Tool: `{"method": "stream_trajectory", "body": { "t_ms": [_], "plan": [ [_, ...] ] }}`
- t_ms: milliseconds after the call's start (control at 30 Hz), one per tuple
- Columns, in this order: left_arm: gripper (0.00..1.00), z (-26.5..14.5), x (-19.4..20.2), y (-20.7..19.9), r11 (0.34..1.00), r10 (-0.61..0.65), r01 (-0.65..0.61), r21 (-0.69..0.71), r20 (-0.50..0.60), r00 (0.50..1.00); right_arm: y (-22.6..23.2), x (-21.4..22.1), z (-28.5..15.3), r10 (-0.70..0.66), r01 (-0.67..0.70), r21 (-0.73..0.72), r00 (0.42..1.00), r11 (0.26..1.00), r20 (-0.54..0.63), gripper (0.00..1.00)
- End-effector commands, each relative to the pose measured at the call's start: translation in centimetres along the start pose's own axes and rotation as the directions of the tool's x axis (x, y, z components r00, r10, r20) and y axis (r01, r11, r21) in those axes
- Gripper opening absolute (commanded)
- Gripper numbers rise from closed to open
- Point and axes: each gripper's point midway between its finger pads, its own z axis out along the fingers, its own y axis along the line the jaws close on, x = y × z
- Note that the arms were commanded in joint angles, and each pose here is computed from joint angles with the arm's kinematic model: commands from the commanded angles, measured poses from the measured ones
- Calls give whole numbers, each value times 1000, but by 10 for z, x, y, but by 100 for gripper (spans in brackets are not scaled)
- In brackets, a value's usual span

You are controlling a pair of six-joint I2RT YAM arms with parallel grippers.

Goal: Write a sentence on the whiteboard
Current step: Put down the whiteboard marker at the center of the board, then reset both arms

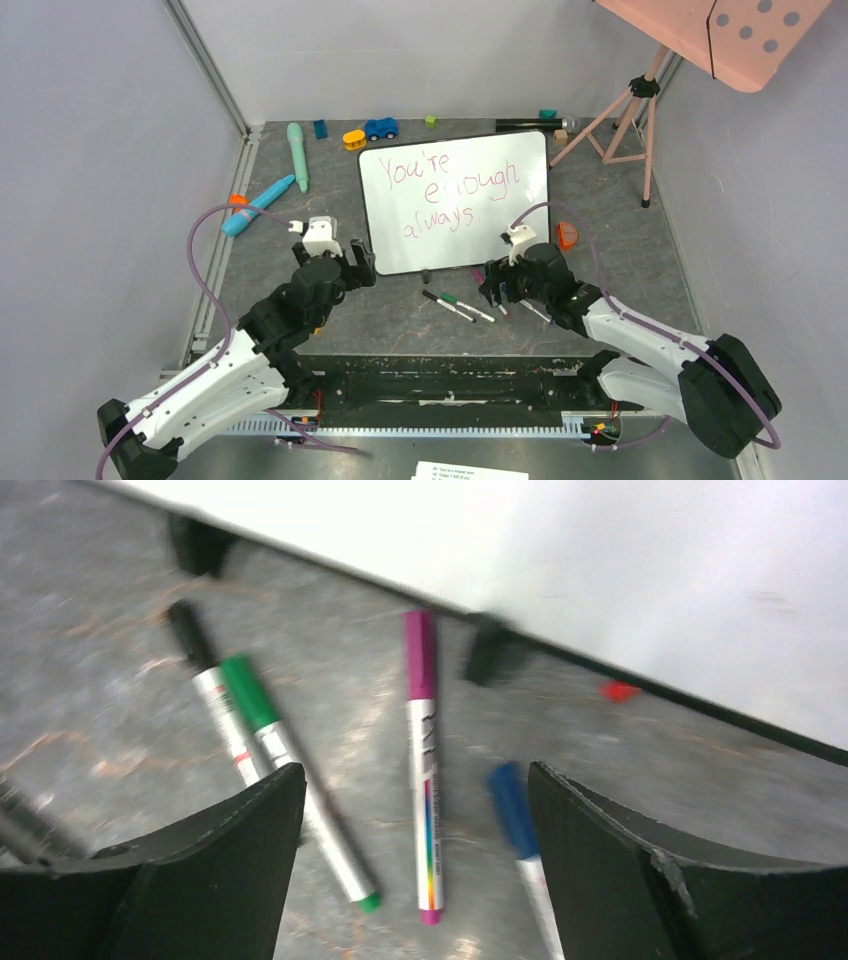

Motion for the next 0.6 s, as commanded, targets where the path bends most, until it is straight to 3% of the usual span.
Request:
{"method": "stream_trajectory", "body": {
  "t_ms": [0,200,333,433,567],
  "plan": [
    [94,1,-24,28,985,134,-119,-127,114,984,-72,-46,-35,-12,-55,413,987,909,159,83],
    [94,11,-36,67,949,190,-120,-291,225,956,-148,-55,-118,-62,-298,710,899,638,433,83],
    [94,24,-36,96,899,280,-149,-412,276,919,-181,-26,-145,-233,-324,810,846,488,479,83],
    [95,37,-32,119,891,245,-87,-446,310,919,-179,-12,-142,-367,-251,803,788,541,494,84],
    [93,61,-6,144,899,264,-122,-420,297,918,-195,18,-153,-368,-263,845,811,465,455,87]
  ]
}}
